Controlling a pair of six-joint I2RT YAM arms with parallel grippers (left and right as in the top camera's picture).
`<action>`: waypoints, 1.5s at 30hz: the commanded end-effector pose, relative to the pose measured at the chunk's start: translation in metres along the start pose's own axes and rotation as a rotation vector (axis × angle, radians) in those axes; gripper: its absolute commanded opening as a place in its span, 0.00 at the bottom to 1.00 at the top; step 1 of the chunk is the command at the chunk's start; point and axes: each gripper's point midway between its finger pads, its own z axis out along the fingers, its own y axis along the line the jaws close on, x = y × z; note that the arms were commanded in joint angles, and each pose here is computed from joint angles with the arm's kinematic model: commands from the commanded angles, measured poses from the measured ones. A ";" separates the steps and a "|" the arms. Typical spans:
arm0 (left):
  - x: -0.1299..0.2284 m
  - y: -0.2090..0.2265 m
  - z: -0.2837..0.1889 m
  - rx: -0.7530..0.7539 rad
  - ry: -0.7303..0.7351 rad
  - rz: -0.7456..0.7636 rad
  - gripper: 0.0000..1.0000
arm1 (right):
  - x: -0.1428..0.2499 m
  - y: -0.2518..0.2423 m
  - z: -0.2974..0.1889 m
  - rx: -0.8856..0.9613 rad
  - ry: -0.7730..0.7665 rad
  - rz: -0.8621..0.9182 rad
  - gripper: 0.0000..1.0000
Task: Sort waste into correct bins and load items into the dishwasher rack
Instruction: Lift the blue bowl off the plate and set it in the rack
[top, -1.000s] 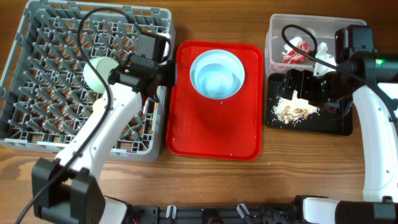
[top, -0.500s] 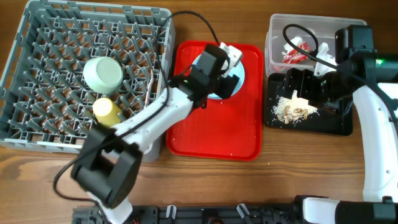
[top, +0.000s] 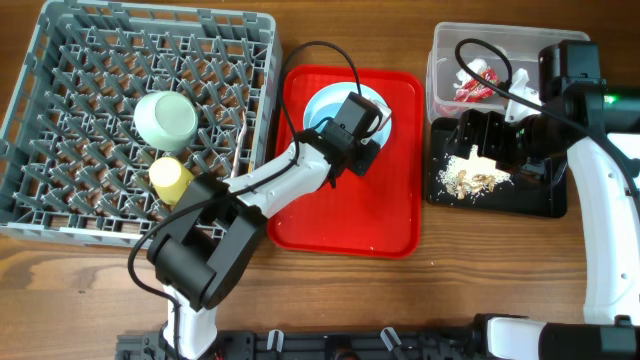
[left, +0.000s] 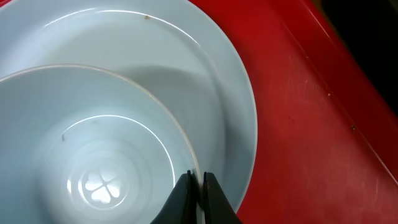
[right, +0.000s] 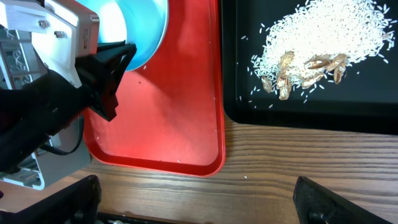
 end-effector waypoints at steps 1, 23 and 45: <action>0.005 -0.004 0.002 -0.006 0.024 -0.014 0.04 | -0.003 0.000 -0.003 0.004 -0.015 0.006 1.00; -0.089 0.064 -0.186 0.200 -0.370 -0.288 0.04 | -0.001 -0.001 -0.003 0.009 -0.010 0.004 1.00; -0.012 0.251 -0.178 0.725 -0.450 -0.806 0.04 | 0.000 -0.002 -0.003 0.010 -0.005 0.006 1.00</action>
